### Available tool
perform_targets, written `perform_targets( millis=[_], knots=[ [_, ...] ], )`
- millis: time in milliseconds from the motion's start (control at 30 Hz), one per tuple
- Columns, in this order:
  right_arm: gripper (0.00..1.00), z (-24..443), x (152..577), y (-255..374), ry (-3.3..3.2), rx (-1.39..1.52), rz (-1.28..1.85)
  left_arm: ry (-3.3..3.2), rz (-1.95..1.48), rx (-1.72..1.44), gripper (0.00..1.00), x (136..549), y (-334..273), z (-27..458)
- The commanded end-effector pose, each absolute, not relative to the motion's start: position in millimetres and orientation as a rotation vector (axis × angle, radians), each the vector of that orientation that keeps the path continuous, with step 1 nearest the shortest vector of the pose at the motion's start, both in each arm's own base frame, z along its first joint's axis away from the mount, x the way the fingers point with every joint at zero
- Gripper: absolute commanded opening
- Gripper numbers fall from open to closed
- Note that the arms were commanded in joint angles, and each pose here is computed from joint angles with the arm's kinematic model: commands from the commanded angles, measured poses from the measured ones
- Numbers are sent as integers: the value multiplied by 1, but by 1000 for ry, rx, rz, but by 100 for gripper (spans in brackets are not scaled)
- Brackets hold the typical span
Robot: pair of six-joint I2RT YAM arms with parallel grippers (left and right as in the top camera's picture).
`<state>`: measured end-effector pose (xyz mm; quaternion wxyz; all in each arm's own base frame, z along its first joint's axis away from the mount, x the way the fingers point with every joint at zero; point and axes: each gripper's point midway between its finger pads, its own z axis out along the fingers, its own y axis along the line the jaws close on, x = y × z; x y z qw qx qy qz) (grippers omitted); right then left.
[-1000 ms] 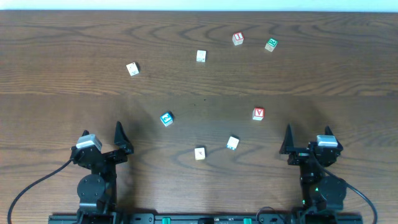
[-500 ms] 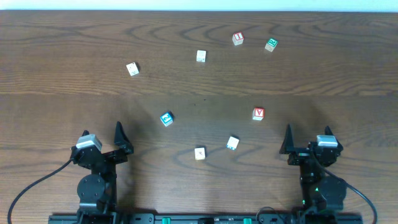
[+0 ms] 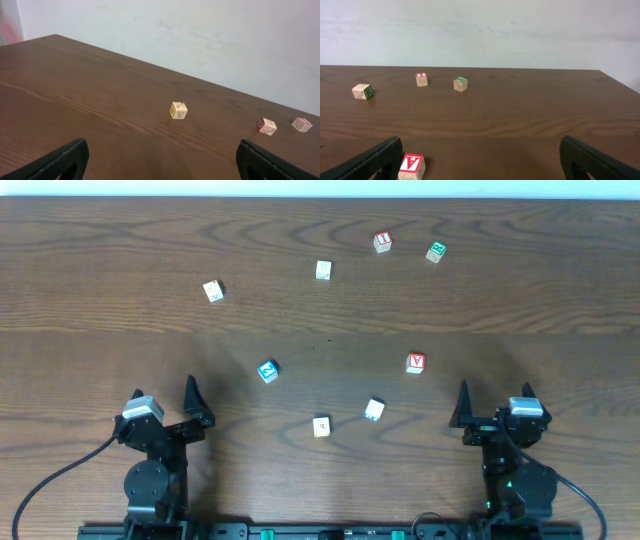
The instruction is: Spell out Ai2
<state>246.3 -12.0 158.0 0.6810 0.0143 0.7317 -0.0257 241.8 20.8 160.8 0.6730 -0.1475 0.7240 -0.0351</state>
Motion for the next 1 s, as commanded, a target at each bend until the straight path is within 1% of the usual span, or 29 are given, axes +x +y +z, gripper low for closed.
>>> perform_targets(
  millis=[0,100,233,333,467,633,733,833,900,967],
  knots=[
    [99,157,246,-11,1644,14,-63,1664,-101,-320,95,244,16,145],
    [99,157,246,-1,1643,-27,-15,1613,-154,-360,95,245,15,155],
    [99,178,247,7,1556,-14,65,1409,-259,-402,95,244,15,202],
    [99,216,243,15,1403,-48,112,1265,-302,-367,95,238,13,238],
    [99,267,230,12,1265,-40,91,1125,-340,-321,95,224,9,280],
    [99,334,204,-6,1194,51,23,1064,-185,-225,95,206,12,338],
    [99,381,187,-15,1133,98,-13,1034,-95,-178,96,200,14,386],
    [99,422,184,-15,1118,95,-16,1024,-63,-149,95,206,12,436],
    [99,449,192,-16,1142,97,-18,1050,-73,-127,95,221,7,471],
    [99,470,202,-17,1170,103,-22,1107,-79,-108,96,238,3,493]
  ],
)
